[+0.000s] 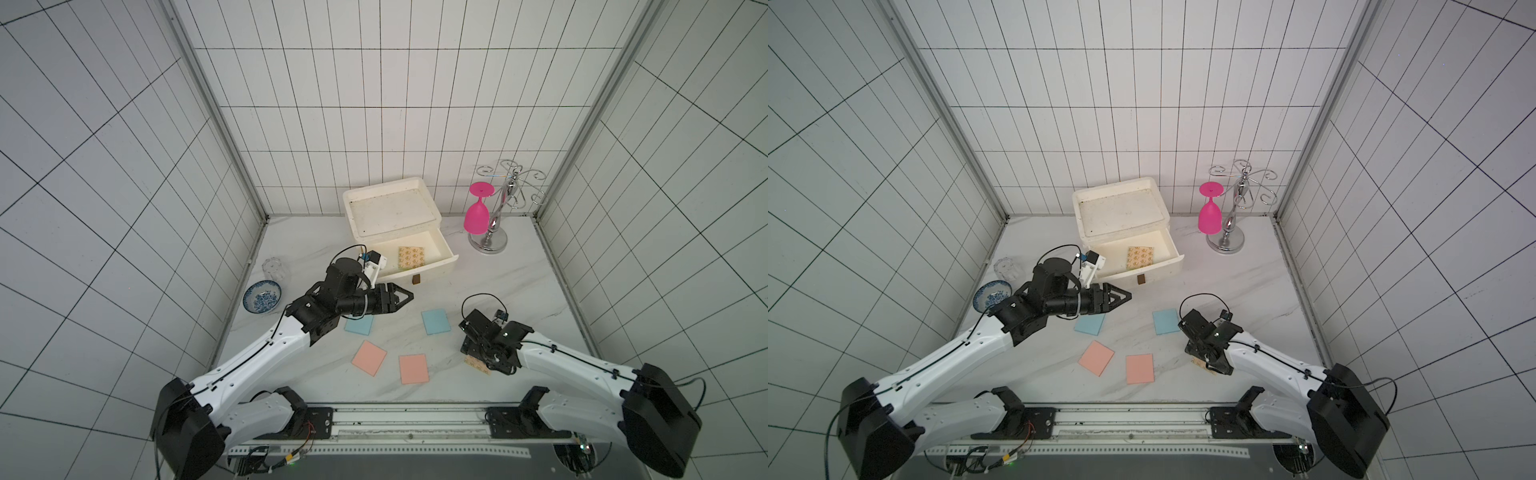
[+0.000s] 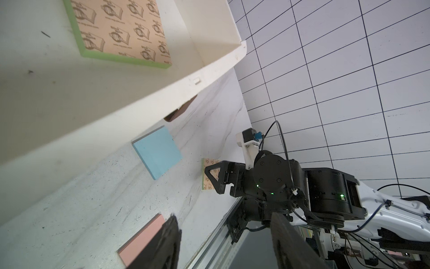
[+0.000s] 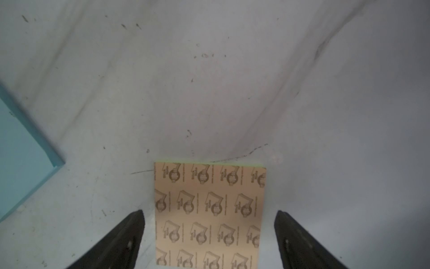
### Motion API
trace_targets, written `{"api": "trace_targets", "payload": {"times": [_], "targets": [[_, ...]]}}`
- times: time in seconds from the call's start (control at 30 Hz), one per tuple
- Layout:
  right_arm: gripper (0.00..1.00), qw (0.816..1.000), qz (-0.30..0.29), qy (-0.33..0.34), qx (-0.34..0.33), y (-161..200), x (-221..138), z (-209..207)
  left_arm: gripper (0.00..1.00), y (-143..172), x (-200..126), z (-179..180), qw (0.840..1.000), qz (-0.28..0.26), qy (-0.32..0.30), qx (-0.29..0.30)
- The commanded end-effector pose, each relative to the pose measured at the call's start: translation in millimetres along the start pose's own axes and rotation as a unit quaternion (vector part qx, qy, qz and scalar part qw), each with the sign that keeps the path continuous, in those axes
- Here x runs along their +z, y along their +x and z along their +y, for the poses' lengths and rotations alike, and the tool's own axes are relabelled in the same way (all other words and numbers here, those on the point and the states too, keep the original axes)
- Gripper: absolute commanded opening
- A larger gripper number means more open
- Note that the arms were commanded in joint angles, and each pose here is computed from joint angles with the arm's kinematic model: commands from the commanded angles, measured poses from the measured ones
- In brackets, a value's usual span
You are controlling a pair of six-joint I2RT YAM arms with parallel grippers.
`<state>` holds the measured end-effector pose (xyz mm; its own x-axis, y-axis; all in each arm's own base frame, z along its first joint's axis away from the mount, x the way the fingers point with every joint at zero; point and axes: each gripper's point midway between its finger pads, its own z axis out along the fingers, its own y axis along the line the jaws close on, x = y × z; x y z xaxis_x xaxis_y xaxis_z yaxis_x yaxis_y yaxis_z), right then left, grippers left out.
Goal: Please put the sticky notes in the drawer by color
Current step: Pick up the sticky notes from the center of the board.
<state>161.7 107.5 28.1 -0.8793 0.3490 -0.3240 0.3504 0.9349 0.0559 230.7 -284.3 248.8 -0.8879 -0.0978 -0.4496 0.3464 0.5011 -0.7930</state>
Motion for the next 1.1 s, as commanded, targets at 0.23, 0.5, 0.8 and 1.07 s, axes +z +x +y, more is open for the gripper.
{"api": "trace_targets", "payload": {"times": [0.23, 0.5, 0.8, 1.07], "targets": [[0.88, 0.999, 0.023, -0.022, 0.009, 16, 19, 8, 0.64, 0, -3, -6, 1.0, -0.004, 0.012, 0.012], [0.8, 0.999, 0.034, 0.003, -0.029, 16, 20, 7, 0.64, 0, -4, -5, 1.0, -0.007, 0.009, 0.011], [0.7, 0.996, 0.006, -0.041, -0.074, -6, -11, 36, 0.64, 1, -1, -2, 1.0, -0.003, 0.005, 0.007], [0.69, 0.953, -0.057, -0.204, -0.217, -45, -112, 103, 0.65, -6, 2, -5, 0.999, 0.019, 0.036, -0.015]]}}
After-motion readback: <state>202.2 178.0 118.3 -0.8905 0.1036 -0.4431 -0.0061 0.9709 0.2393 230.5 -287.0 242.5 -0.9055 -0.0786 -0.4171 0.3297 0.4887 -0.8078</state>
